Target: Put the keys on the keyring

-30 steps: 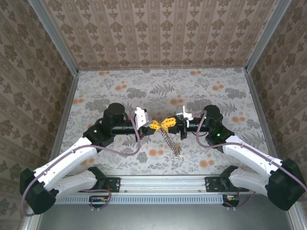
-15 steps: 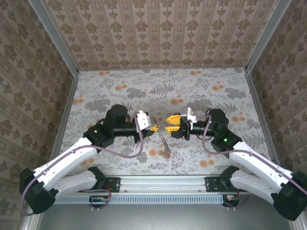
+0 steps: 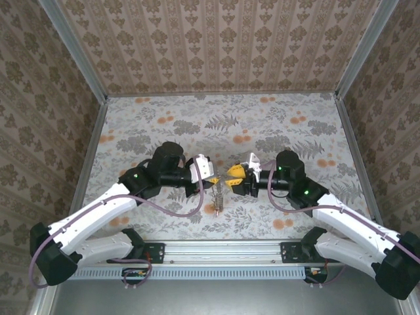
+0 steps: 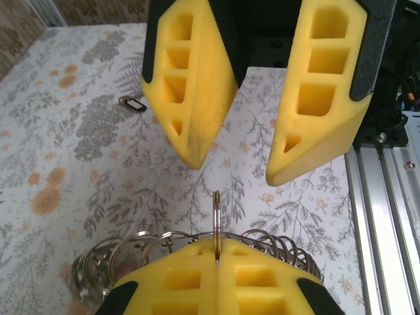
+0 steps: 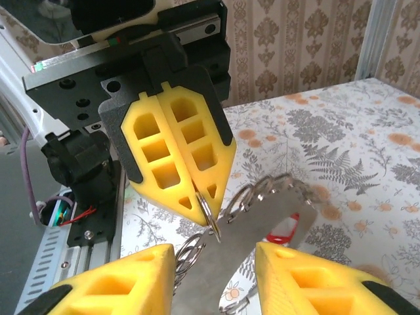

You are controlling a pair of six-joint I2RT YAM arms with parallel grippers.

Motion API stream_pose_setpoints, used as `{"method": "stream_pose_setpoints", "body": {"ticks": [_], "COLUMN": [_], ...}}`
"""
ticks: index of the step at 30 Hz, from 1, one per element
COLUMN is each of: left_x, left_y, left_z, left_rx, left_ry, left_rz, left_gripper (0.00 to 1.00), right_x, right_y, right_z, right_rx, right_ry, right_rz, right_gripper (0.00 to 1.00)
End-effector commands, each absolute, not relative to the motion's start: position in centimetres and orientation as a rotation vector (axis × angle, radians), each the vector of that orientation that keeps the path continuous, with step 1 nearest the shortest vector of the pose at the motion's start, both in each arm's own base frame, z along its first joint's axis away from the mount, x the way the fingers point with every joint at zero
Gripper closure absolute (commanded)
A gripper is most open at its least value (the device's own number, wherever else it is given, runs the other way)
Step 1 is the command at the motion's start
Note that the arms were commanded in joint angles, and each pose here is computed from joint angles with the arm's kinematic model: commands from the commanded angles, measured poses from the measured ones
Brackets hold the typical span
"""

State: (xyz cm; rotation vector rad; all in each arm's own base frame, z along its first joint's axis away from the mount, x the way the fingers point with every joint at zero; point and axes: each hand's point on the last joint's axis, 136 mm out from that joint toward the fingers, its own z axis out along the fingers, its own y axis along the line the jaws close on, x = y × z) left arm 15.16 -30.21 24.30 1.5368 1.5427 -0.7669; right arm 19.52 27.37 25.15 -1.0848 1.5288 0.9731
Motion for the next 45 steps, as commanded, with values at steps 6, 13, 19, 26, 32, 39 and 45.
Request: {"method": "stream_pose_setpoints", "body": {"ticks": [6,13,19,26,32,39,45], "left_x": [14.8,14.5,14.3,13.9,13.7,13.8,13.5], "left_y": [-30.7,-30.8,-30.8,-30.8,-29.9,-28.3,-28.0], "left_z": [25.7,25.3,25.3,25.9,27.5,29.7,30.9], "left_rx": [1.577,1.596,1.6,1.583,1.475,1.298,1.253], "left_ry": [1.491,1.5,1.497,1.473,1.424,1.329,1.27], "left_rz": [-0.755,-0.755,-0.756,-0.787,-0.864,-0.984,-1.052], "left_gripper": [1.0,1.0,1.0,1.0,0.87,0.77,0.76], "right_x": [19.0,19.1,19.3,20.2,20.1,19.5,18.5], "right_y": [28.5,29.3,29.4,29.1,28.5,27.8,27.9], "right_z": [25.5,25.3,24.9,24.7,26.7,29.8,31.4], "right_rx": [-1.15,-1.175,-1.18,-1.134,-1.039,-0.926,-0.905], "right_ry": [1.496,1.493,1.51,1.537,1.458,1.324,1.233], "right_rz": [0.959,0.95,0.935,0.892,0.939,1.116,1.227], "right_gripper": [0.63,0.67,0.87,1.0,1.0,1.0,1.0]}}
